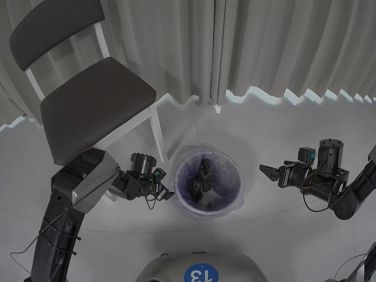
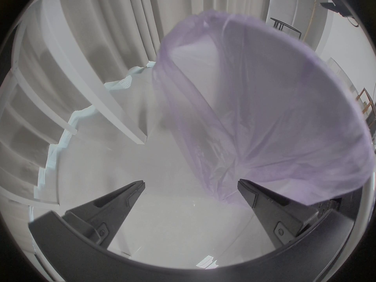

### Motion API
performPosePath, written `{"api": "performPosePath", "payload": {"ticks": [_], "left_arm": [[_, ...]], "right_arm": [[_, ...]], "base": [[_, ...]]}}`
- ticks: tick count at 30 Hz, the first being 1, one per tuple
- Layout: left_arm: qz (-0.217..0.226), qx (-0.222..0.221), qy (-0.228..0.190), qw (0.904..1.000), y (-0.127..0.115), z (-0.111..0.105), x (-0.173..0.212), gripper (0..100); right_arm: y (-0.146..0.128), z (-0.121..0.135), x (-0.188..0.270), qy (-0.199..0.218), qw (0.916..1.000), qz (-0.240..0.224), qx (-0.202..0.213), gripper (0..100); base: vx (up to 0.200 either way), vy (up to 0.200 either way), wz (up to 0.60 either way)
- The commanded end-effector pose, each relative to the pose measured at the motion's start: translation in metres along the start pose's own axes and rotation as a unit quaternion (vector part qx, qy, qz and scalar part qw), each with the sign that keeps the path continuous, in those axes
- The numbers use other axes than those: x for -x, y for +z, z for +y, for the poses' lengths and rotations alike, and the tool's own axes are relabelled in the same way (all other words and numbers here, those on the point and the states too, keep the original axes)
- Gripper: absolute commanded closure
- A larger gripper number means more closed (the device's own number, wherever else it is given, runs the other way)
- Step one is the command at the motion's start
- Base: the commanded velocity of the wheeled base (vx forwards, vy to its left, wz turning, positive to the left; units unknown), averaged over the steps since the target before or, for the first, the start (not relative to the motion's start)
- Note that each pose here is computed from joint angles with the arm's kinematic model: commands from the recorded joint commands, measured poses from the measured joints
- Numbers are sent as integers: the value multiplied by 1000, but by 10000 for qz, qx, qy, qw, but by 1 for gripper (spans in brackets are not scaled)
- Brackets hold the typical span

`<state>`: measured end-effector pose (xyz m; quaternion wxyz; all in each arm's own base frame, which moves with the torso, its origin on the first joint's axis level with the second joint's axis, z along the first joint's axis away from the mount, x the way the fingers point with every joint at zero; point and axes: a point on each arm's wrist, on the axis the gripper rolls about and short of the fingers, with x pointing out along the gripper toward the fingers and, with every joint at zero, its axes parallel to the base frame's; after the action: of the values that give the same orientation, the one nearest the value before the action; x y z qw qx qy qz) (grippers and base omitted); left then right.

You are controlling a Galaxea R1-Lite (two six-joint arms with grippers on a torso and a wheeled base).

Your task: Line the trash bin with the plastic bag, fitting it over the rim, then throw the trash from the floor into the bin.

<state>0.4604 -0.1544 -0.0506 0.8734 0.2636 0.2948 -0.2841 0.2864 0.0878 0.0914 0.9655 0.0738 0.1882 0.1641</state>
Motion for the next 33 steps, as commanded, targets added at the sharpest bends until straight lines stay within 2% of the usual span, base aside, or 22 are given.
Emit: {"api": "performPosePath", "payload": {"ticks": [1,9,11,14,16,17,18,19,22,26,27,29,33], "left_arm": [[-193,64,143,9997,11,14,42,0],[-623,100,332,9975,15,3,99,0],[-871,222,406,9951,19,-1,117,0],[-1330,406,494,9890,30,-10,157,0],[-1430,445,509,9874,32,-12,170,0],[-1582,528,451,9850,36,-14,190,0],[-1582,528,451,9850,36,-14,190,0],[-1747,687,372,9815,38,-16,209,0],[-1979,928,434,9748,43,-15,233,0],[-2419,1357,612,9588,54,-9,273,0],[-2419,1357,612,9588,54,-9,273,0],[-2643,1691,823,9459,58,-3,295,0],[-2821,1830,1184,9343,56,4,320,0]], "right_arm": [[-2,-1,-2,-17,10000,40,-8,0],[-3,-1,1,-19,10000,48,-21,0],[-7,1,4,-14,9999,128,-18,0],[-1,7,11,14,10000,2,7,0],[1,8,14,16,10000,-12,10,0],[6,8,18,-28,10000,18,13,0],[6,8,18,-28,10000,18,13,0],[13,10,26,-132,9999,67,10,0],[30,13,37,-228,9997,79,10,0],[59,21,67,-299,9995,121,35,0],[59,21,67,-299,9995,121,35,0],[73,25,86,-317,9993,173,56,0],[86,27,115,-383,9989,225,141,0]], "base": [[0,0,0],[0,0,0],[0,0,0],[0,0,0],[0,0,0],[0,0,0],[0,0,0],[0,0,0],[0,0,0],[0,0,0],[0,0,0],[0,0,0],[0,0,0]]}}
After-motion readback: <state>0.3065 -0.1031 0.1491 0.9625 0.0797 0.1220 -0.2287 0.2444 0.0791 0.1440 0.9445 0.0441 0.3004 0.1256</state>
